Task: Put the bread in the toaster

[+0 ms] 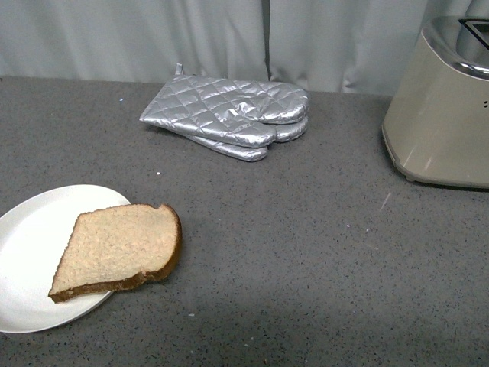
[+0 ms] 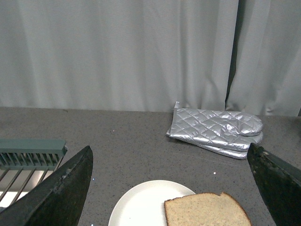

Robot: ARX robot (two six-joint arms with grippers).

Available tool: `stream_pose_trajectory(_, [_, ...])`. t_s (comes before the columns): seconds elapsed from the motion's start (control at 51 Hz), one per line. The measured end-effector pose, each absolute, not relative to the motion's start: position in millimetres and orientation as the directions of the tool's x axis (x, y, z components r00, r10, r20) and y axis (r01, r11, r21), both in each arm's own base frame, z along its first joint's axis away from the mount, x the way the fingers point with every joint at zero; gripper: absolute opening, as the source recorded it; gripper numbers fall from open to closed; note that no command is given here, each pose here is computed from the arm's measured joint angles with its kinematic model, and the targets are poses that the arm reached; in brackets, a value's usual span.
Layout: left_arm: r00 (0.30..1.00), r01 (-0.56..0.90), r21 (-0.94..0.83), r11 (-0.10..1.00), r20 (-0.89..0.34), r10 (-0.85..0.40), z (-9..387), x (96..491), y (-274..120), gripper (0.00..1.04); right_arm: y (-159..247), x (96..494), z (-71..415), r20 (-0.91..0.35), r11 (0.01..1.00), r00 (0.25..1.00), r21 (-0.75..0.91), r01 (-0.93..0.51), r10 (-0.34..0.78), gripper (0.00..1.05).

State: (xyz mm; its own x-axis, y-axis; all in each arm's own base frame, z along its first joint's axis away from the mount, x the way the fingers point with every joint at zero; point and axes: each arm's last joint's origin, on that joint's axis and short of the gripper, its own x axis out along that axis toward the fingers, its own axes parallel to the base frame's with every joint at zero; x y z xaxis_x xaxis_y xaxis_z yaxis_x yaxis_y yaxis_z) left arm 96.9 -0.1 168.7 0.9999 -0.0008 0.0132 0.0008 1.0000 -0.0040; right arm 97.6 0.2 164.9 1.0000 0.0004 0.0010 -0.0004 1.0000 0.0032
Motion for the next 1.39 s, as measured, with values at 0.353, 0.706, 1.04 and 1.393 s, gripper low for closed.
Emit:
stream_pose_trajectory(0.353, [1.0, 0.0, -0.004, 1.0, 0.013, 0.0, 168.7, 96.9, 0.0, 0.98, 0.2, 97.6, 164.9, 0.001, 1.0, 1.0, 0.003, 0.0, 0.0, 0.95])
stream_pose_trajectory(0.706, [1.0, 0.001, -0.004, 1.0, 0.013, -0.001, 168.7, 96.9, -0.1, 0.98, 0.2, 97.6, 164.9, 0.001, 1.0, 1.0, 0.003, 0.0, 0.0, 0.95])
stream_pose_trajectory(1.04, [1.0, 0.0, -0.004, 1.0, 0.013, 0.0, 168.7, 96.9, 0.0, 0.98, 0.2, 97.6, 164.9, 0.001, 1.0, 1.0, 0.003, 0.0, 0.0, 0.95])
stream_pose_trajectory(1.393, [1.0, 0.0, -0.004, 1.0, 0.013, 0.0, 168.7, 96.9, 0.0, 0.98, 0.2, 97.6, 164.9, 0.001, 1.0, 1.0, 0.003, 0.0, 0.0, 0.95])
